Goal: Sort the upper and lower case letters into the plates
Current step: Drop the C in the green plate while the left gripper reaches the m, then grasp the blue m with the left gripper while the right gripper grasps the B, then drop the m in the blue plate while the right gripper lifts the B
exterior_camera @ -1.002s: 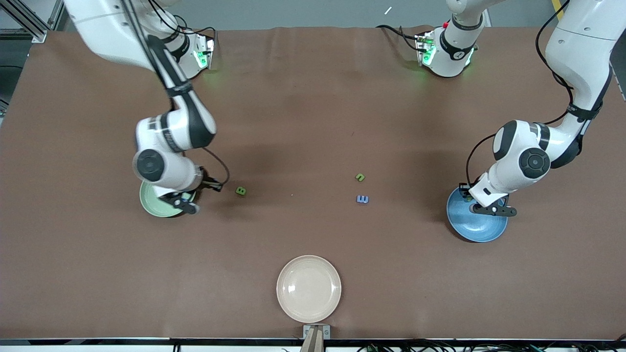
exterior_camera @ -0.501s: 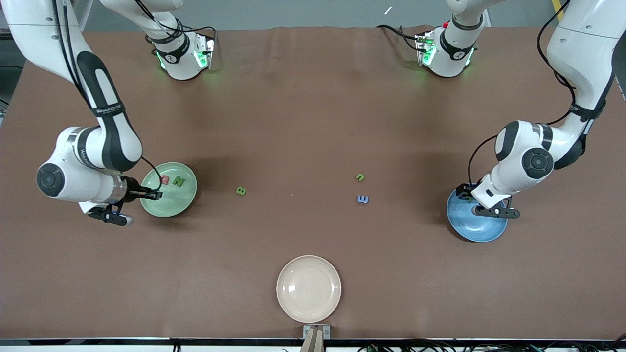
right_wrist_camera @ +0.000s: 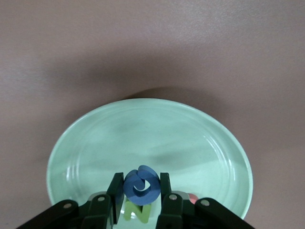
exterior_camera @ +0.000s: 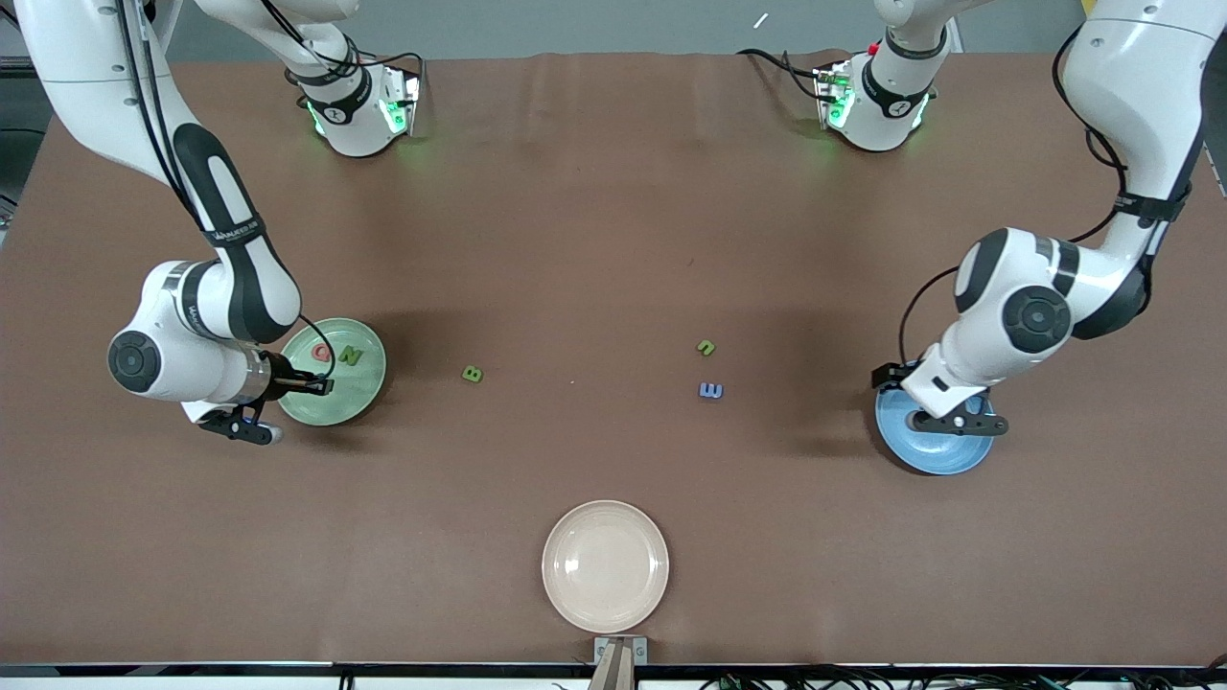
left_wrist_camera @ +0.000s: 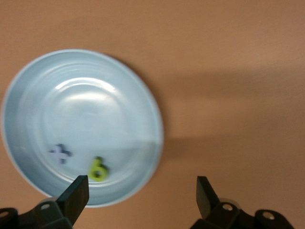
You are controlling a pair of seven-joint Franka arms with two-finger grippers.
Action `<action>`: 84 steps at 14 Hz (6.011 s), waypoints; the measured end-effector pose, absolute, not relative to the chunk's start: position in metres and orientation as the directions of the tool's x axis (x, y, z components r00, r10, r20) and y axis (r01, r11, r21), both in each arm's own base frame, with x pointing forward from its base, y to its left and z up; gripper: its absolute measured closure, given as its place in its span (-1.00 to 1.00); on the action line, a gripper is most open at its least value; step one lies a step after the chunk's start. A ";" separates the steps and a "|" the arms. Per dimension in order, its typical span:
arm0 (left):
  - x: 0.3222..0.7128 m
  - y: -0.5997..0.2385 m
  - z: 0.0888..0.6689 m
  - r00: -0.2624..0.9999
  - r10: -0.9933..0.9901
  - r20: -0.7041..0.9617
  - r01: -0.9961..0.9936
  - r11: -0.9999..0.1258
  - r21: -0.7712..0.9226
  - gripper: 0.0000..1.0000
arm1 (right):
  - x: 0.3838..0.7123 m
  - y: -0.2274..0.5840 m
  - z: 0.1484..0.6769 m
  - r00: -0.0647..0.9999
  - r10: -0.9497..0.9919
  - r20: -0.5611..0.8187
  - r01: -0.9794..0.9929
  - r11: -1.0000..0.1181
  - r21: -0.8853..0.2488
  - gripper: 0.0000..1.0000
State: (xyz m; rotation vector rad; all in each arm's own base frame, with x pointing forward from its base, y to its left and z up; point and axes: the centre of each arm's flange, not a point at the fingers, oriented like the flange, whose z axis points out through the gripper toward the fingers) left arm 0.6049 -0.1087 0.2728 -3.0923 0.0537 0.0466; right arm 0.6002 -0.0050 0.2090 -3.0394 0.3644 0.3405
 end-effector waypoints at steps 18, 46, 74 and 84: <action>0.576 -0.366 0.205 0.998 -0.004 -0.061 -0.002 -1.000 0.021 -0.89 | 0.598 0.066 0.204 0.905 -0.355 -0.235 -0.354 -0.934 0.046 -1.00; 0.588 -0.360 0.187 0.999 0.007 -0.049 0.008 -1.000 0.013 0.21 | 0.538 0.271 0.169 0.946 -0.319 -0.050 -0.321 -0.947 -0.032 -0.44; 0.655 0.001 0.207 0.991 -0.091 -0.095 -0.097 -0.993 -0.061 0.21 | 0.562 0.271 0.179 0.996 -0.086 0.014 -0.086 -0.996 -0.020 -1.00; 0.660 0.011 0.188 0.990 -0.107 -0.089 -0.113 -0.991 -0.074 0.21 | 0.569 0.267 0.166 0.998 -0.006 0.058 -0.005 -1.000 -0.020 -0.77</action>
